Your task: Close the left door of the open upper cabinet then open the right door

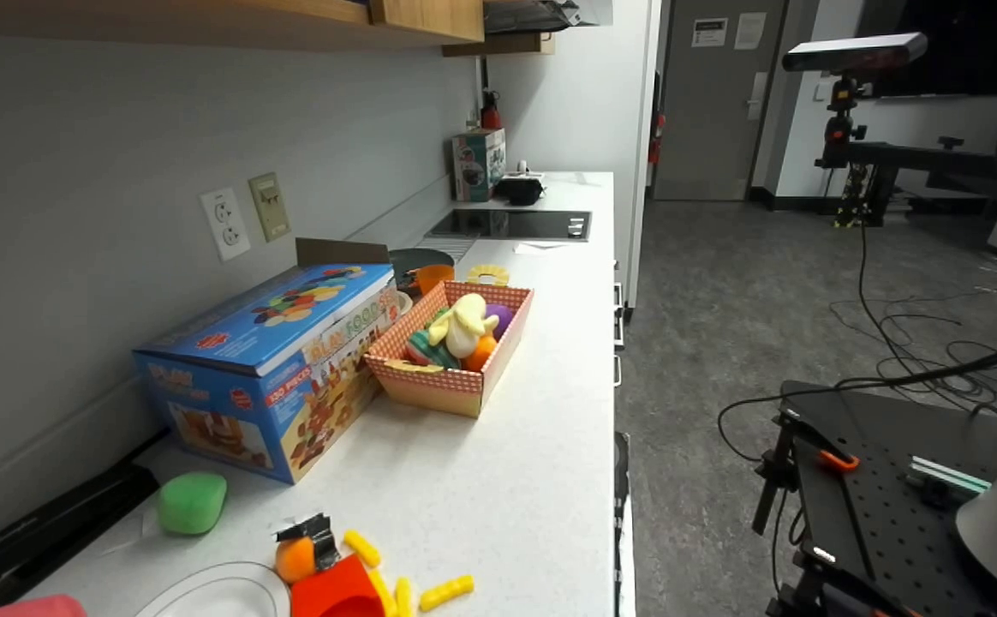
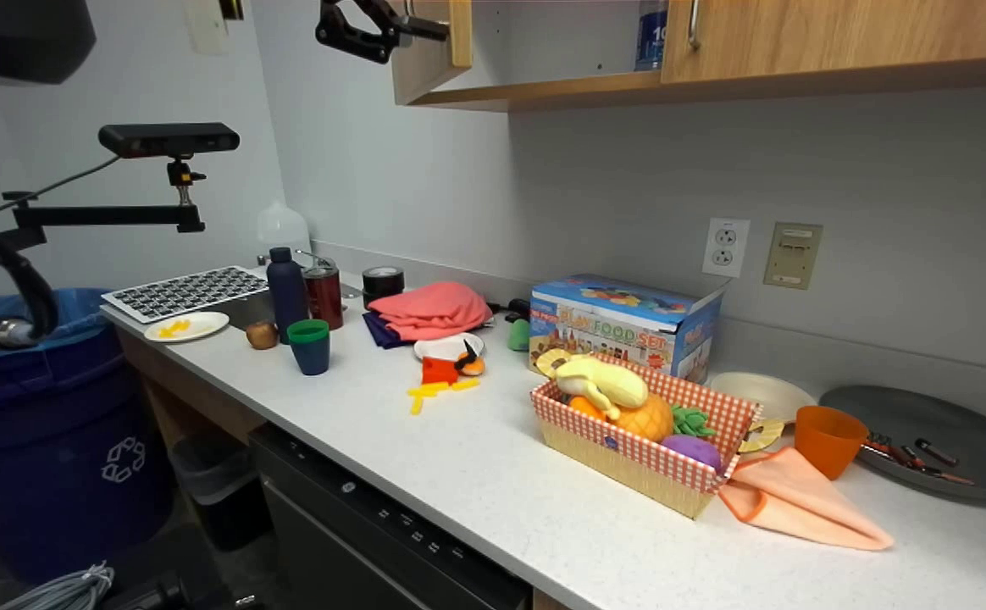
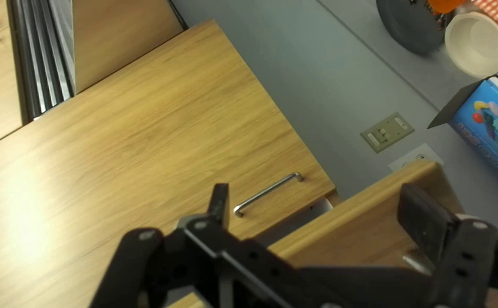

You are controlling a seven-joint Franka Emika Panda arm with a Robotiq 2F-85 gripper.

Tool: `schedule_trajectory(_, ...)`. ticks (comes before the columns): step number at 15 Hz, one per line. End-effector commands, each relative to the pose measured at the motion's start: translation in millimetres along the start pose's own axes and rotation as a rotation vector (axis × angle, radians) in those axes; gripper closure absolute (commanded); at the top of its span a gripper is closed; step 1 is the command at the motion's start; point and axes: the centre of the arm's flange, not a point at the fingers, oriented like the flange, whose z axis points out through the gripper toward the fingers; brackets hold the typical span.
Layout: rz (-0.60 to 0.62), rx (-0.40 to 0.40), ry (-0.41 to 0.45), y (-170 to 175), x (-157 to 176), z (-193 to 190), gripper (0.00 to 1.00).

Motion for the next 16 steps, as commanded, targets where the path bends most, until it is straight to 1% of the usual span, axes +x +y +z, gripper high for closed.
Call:
schedule_trajectory(1,0.003,0.072,-0.017,-3.2,3.1,8.2,0.00)
schedule_trajectory(2,0.006,0.026,-0.004,-4.0,-0.4,3.9,0.00)
schedule_trajectory(5,0.007,0.058,-0.008,-9.0,-0.6,8.0,0.00)
schedule_trajectory(11,0.007,0.062,-0.009,-9.8,-0.4,8.6,0.00)
schedule_trajectory(12,0.010,0.048,0.020,-7.1,4.9,6.2,0.00)
schedule_trajectory(13,0.009,-0.012,0.051,-3.1,9.6,9.1,0.00)
schedule_trajectory(16,0.033,-0.130,0.127,11.1,26.7,21.4,0.00)
